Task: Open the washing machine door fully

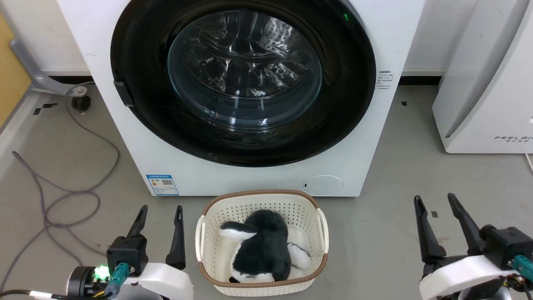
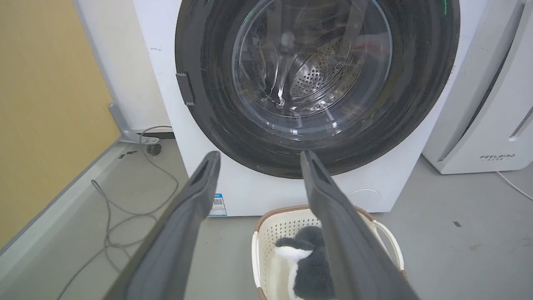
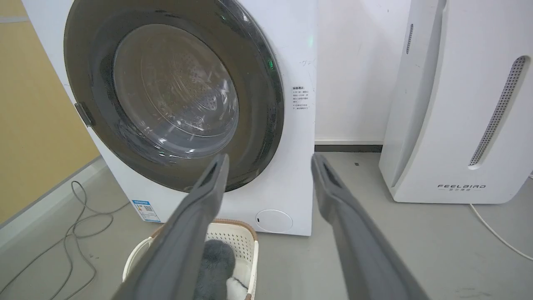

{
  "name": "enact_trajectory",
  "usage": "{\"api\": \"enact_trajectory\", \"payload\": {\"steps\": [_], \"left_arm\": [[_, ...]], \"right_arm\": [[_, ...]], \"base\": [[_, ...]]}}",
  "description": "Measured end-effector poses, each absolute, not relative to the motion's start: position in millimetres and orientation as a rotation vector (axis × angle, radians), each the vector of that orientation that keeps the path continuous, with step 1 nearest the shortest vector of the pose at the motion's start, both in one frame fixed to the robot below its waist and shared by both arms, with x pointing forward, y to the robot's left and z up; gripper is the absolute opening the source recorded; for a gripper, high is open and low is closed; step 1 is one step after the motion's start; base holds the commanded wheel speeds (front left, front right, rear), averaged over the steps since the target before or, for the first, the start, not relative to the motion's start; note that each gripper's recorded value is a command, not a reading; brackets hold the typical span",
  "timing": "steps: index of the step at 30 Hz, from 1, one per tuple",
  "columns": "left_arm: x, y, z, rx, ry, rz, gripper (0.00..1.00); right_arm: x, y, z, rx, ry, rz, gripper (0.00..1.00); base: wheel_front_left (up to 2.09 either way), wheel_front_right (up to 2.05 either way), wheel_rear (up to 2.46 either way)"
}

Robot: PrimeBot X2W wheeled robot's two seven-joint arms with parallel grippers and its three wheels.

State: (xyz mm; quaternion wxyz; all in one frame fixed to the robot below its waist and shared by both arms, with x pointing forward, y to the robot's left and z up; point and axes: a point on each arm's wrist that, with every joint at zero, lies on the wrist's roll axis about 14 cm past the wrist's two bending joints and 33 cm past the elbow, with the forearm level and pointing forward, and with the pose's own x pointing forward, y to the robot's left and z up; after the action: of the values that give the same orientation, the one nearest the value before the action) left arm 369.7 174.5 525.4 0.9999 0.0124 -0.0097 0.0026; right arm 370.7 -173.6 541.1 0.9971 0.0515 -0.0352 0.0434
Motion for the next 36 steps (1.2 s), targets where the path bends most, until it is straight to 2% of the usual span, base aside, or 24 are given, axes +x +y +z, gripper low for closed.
{"api": "enact_trajectory", "payload": {"steps": [18,19,20,21,27,36], "left_arm": [[370.0,171.3,529.8,0.004,-0.053,0.01,1.0],[370.0,171.3,530.3,0.002,-0.057,0.012,1.0],[370.0,171.2,530.9,0.002,-0.061,0.012,1.0],[370.0,170.8,531.0,0.002,-0.062,0.011,1.0],[372.1,170.3,537.1,-0.005,-0.087,0.014,1.0],[372.0,169.9,540.0,-0.014,-0.106,0.019,1.0]], "right_arm": [[371.3,-178.6,551.2,0.2,-0.126,0.074,1.0],[371.3,-178.9,551.9,0.206,-0.13,0.073,0.74],[371.3,-179.5,552.7,0.211,-0.135,0.072,0.15],[371.2,-180.5,553.2,0.222,-0.138,0.069,0.0],[371.3,-185.2,553.7,0.322,-0.152,0.055,0.0],[375.1,-199.6,545.9,0.64,-0.163,0.004,0.0]], "base": [[0.0,0.0,0.0],[0.0,0.0,0.0],[0.0,0.0,0.0],[0.0,0.0,0.0],[0.0,0.0,0.0],[0.0,0.0,0.0]]}}
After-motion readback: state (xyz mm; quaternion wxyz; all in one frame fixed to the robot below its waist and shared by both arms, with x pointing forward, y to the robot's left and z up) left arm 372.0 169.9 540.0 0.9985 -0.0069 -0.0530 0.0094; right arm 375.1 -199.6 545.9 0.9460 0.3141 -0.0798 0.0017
